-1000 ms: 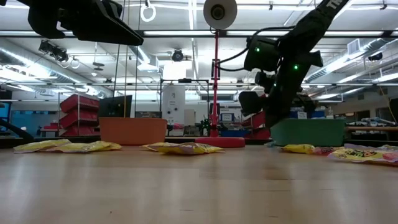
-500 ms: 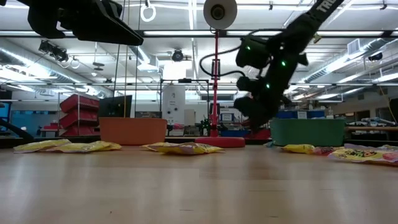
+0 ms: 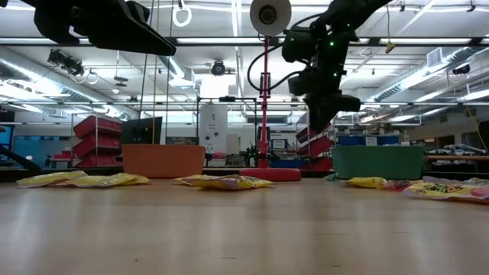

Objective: Sort candy
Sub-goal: Put the small blue candy into the green bin

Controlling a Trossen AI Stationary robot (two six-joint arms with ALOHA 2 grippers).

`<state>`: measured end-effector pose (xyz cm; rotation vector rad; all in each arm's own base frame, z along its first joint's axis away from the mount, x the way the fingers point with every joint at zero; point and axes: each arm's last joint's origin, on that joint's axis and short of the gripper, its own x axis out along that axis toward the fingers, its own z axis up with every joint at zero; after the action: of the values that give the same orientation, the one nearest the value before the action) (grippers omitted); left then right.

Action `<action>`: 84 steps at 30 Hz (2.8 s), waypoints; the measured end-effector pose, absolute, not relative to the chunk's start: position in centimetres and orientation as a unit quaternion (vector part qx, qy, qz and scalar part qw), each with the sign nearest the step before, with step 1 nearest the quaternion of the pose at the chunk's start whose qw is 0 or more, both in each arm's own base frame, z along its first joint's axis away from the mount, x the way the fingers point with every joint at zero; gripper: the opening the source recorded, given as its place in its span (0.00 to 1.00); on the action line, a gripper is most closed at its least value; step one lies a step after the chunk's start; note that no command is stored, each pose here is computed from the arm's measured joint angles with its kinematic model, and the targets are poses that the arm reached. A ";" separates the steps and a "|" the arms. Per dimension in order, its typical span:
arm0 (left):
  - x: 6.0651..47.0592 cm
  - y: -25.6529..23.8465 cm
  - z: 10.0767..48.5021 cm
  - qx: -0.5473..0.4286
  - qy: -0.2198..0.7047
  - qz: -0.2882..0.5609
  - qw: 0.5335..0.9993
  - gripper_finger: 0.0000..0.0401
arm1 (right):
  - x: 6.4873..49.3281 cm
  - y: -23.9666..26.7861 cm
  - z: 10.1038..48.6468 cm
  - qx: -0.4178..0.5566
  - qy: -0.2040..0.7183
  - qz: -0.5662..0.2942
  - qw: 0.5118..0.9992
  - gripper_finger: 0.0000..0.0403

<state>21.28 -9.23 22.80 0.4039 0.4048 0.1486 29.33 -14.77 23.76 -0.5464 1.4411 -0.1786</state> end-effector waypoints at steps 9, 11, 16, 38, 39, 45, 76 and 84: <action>21.3 -9.2 22.8 0.188 0.199 0.076 0.959 0.22 | 28.1 -15.4 21.8 -0.238 0.673 -0.023 0.700 0.30; 21.3 -9.2 22.8 0.188 0.199 0.076 0.959 0.22 | 27.8 -15.4 21.1 -0.233 0.678 -0.017 0.697 0.31; 21.0 -9.0 22.2 0.209 0.229 0.086 0.947 0.22 | 27.3 -15.2 19.6 -0.229 0.683 -0.015 0.694 0.34; 21.0 -9.0 22.2 0.175 0.225 0.097 0.954 0.22 | 27.2 -16.3 16.0 -0.211 0.695 0.004 0.688 0.36; 21.0 -9.0 22.2 0.173 0.225 0.097 0.954 0.22 | 27.3 -16.4 15.8 -0.211 0.696 0.005 0.686 0.36; 21.0 -9.0 22.2 0.173 0.225 0.098 0.954 0.22 | 27.6 -16.7 15.7 -0.224 0.687 0.001 0.692 0.36; 21.0 -9.0 22.2 0.173 0.225 0.098 0.954 0.22 | 27.5 -17.5 13.8 -0.211 0.705 0.016 0.677 0.11; 21.0 -9.0 22.2 0.173 0.225 0.098 0.954 0.22 | 27.5 -17.5 13.9 -0.214 0.709 0.012 0.672 0.10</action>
<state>20.97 -8.97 22.21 0.3506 0.4565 0.1982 27.46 -17.54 13.87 -0.4809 1.5963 0.0275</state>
